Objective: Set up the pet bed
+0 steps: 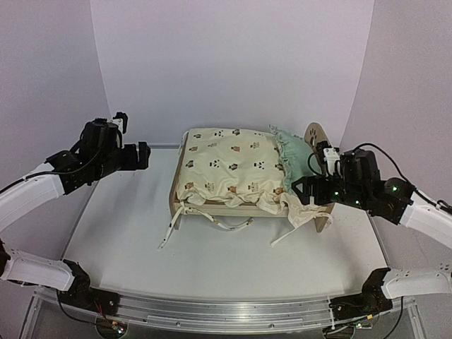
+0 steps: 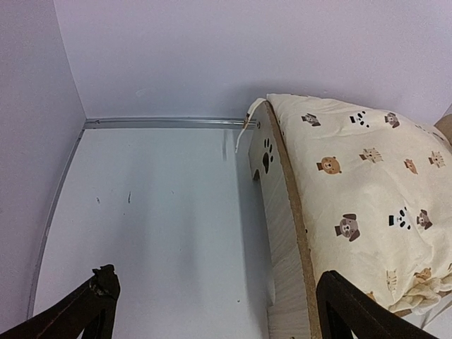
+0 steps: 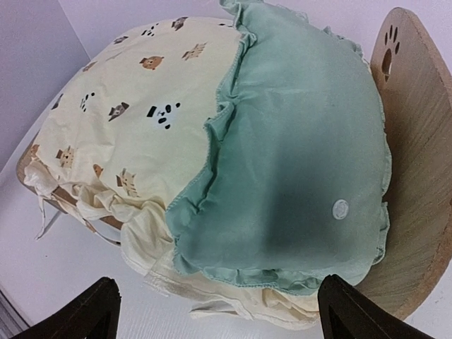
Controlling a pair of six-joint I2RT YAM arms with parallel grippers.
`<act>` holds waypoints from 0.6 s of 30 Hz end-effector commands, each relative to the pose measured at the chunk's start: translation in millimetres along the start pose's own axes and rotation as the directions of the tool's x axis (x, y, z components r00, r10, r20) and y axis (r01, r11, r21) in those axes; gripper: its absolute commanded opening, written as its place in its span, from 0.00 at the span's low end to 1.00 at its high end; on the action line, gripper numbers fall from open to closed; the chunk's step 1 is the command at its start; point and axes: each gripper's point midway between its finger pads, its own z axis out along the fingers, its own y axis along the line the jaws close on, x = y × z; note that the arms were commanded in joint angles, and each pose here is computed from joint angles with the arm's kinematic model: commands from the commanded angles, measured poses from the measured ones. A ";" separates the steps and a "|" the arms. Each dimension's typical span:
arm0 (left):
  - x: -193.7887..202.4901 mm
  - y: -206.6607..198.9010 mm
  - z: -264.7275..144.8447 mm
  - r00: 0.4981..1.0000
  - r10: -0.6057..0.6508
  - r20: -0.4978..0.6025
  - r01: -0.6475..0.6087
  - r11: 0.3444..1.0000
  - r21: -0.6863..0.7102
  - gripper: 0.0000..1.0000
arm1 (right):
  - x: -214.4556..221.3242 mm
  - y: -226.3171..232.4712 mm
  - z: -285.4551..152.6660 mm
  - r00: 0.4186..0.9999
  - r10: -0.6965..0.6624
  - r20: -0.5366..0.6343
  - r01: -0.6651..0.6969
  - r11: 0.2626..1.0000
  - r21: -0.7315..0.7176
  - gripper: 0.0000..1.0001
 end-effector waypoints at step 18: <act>-14.4 1.2 -13.1 0.997 -0.034 0.062 0.033 0.999 0.025 1.00 | -30.1 15.9 -3.2 0.994 0.022 0.108 -0.013 0.997 -0.076 0.98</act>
